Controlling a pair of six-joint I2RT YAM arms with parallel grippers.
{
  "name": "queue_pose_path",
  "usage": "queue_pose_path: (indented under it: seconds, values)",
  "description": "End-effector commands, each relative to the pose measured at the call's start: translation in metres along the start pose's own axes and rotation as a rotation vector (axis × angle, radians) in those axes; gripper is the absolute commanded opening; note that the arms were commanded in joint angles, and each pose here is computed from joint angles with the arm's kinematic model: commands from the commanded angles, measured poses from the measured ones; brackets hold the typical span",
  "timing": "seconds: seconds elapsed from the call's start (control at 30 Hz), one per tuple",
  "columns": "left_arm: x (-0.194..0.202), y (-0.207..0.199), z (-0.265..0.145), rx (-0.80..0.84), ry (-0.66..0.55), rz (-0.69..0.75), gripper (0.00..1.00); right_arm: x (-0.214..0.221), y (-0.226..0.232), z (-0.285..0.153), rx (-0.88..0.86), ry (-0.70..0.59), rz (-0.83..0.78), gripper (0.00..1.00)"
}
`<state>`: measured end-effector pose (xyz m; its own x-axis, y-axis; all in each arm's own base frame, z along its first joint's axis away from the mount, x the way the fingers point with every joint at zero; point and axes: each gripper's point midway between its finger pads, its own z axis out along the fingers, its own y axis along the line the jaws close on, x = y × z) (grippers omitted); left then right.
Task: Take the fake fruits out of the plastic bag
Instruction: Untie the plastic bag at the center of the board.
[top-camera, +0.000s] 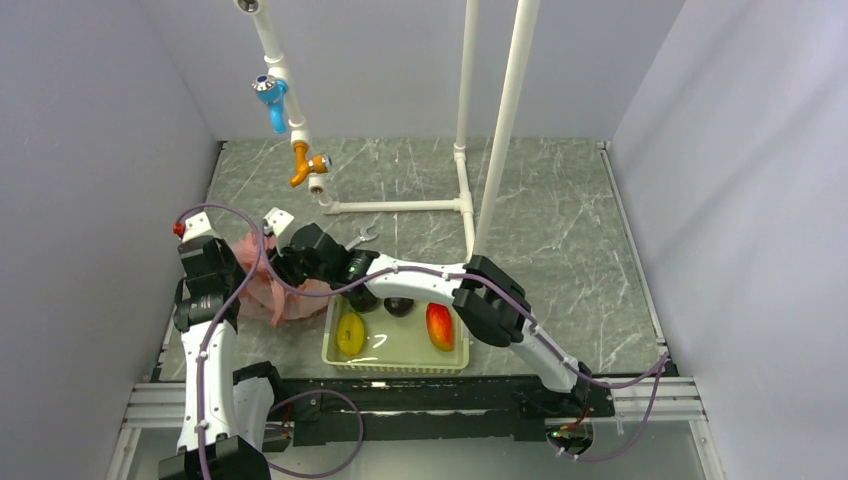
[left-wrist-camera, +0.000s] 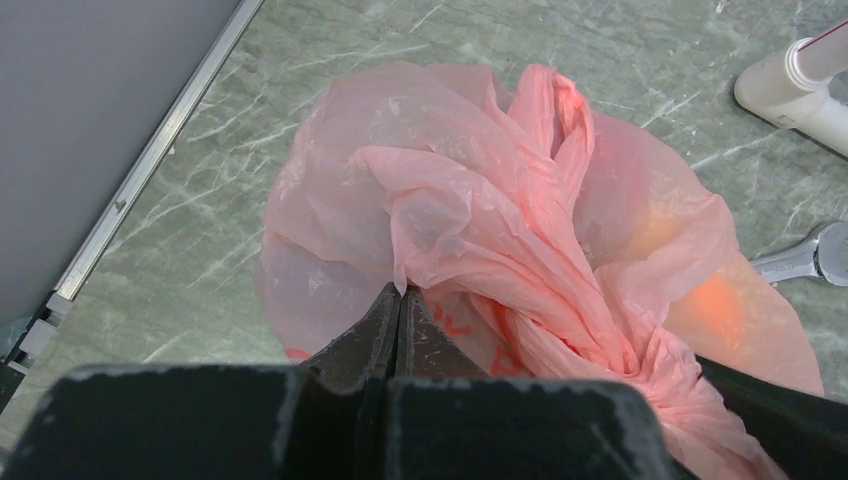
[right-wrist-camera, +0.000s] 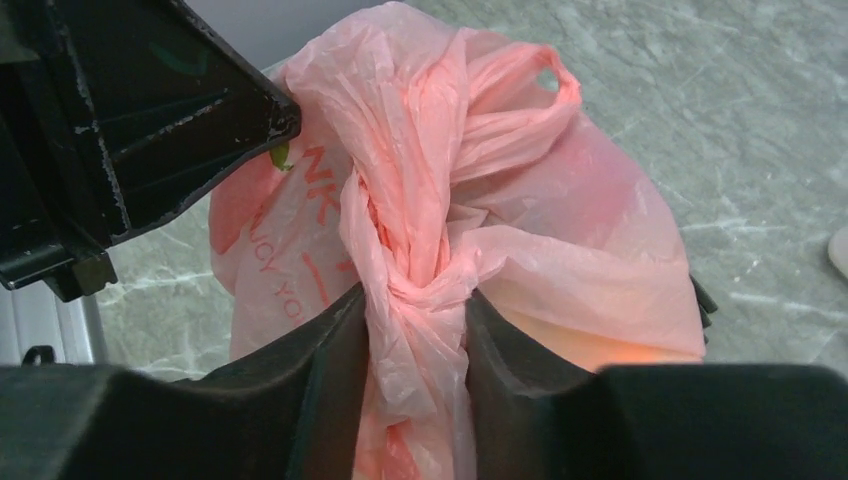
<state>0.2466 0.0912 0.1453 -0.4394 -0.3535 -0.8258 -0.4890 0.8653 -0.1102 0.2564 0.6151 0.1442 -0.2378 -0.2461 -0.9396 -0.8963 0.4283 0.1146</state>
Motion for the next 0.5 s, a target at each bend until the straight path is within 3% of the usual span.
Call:
queue_pose_path:
  seconds: [0.0, 0.1, 0.3, 0.47]
  values:
    - [-0.021, 0.004, -0.005, -0.03, -0.063, -0.026, 0.0, -0.046, -0.003, -0.021, 0.047, -0.1, 0.02, 0.26]
    - [-0.02, 0.01, -0.006, -0.069, -0.066, -0.042, 0.0, -0.056, -0.001, -0.042, 0.031, -0.144, 0.03, 0.09]
    - [-0.02, 0.031, -0.008, -0.199, -0.076, -0.105, 0.0, -0.052, 0.004, -0.096, -0.03, -0.27, 0.015, 0.1]
    - [-0.019, 0.033, -0.01, -0.206, -0.082, -0.103, 0.0, -0.036, 0.002, -0.102, -0.03, -0.266, 0.006, 0.12]
